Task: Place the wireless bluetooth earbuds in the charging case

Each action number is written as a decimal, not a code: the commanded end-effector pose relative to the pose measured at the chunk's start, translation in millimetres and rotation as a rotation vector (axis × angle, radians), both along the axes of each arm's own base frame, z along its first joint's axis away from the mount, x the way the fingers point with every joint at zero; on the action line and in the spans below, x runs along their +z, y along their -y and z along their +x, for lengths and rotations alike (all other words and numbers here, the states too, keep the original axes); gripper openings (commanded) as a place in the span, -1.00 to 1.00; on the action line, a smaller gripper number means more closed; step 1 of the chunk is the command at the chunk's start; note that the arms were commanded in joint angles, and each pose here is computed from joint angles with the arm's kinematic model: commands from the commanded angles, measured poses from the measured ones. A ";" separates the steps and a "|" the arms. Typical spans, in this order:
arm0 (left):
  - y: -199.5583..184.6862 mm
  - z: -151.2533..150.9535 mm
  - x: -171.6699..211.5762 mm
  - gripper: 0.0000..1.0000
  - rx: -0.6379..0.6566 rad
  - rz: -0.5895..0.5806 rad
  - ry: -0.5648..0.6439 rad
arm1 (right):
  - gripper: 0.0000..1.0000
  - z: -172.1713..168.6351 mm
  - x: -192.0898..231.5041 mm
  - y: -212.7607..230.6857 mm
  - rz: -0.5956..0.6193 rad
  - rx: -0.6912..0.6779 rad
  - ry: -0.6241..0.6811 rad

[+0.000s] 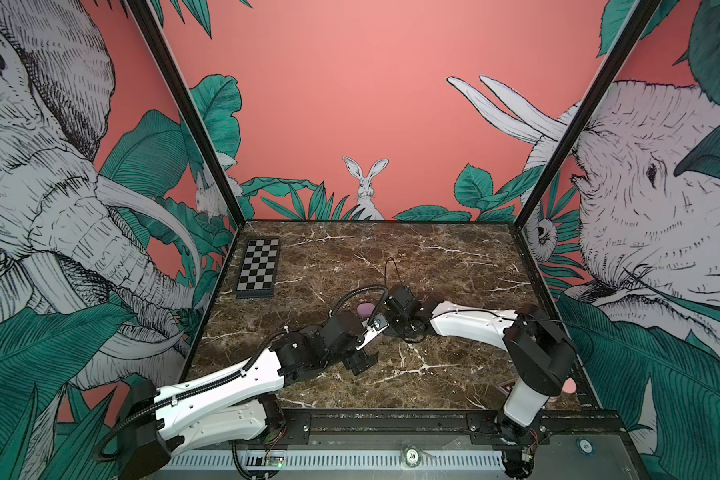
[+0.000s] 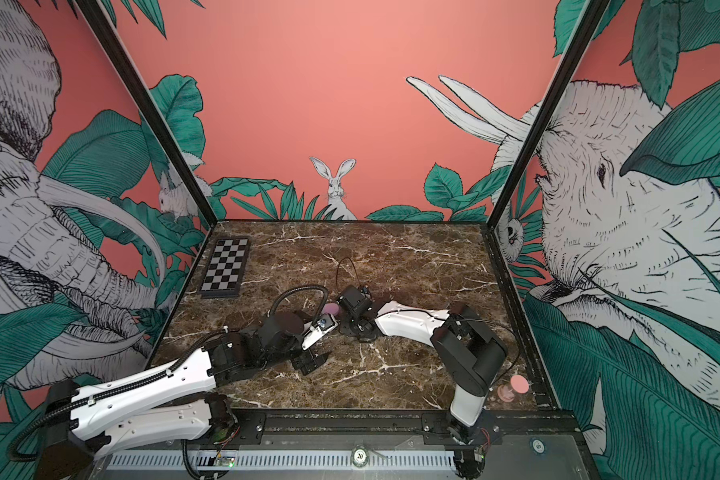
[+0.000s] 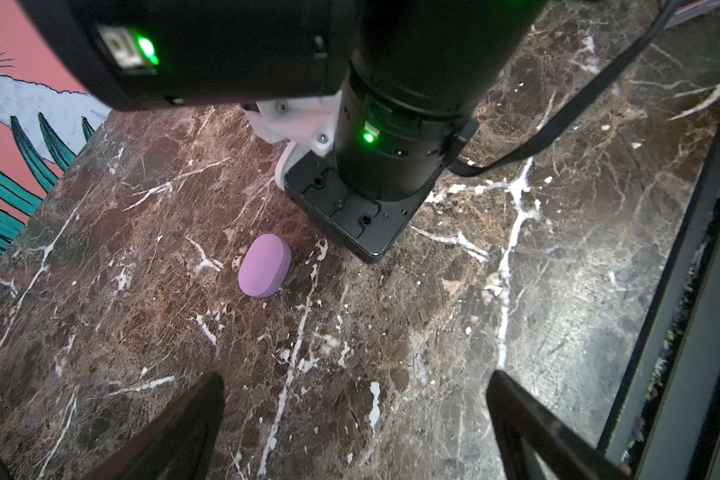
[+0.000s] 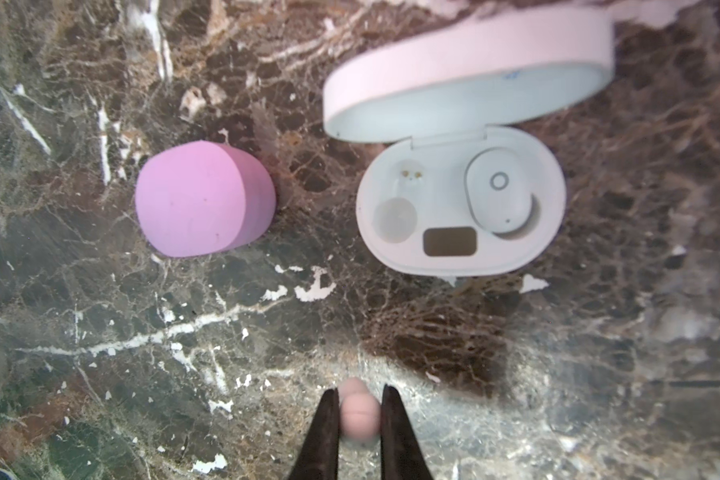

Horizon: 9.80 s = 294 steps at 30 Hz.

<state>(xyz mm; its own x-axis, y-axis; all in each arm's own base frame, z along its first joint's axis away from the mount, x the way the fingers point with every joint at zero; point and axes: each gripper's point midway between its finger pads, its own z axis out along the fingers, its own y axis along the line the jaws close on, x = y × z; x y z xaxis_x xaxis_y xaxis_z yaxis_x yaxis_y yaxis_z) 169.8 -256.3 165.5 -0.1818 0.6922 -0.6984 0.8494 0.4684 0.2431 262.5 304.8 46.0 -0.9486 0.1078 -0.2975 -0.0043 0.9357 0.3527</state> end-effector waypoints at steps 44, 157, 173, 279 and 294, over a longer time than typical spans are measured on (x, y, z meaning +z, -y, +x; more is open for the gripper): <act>-12.2 8.5 23.6 0.98 0.059 -0.085 0.112 | -0.75 24.1 56.9 27.4 0.003 -0.024 0.145; -6.0 -5.7 23.0 0.96 -0.024 -0.142 0.089 | -0.81 66.7 18.4 15.0 0.004 -0.015 0.047; -5.8 -5.0 22.8 0.97 -0.022 -0.140 0.091 | -0.82 67.5 12.8 14.3 0.000 -0.009 0.031; -4.3 -5.7 18.7 0.97 -0.028 -0.125 0.077 | -0.27 69.2 21.5 13.7 0.025 -0.006 0.035; -5.2 -5.0 16.9 0.97 -0.027 -0.114 0.081 | -0.20 69.7 40.8 9.7 0.066 0.002 0.056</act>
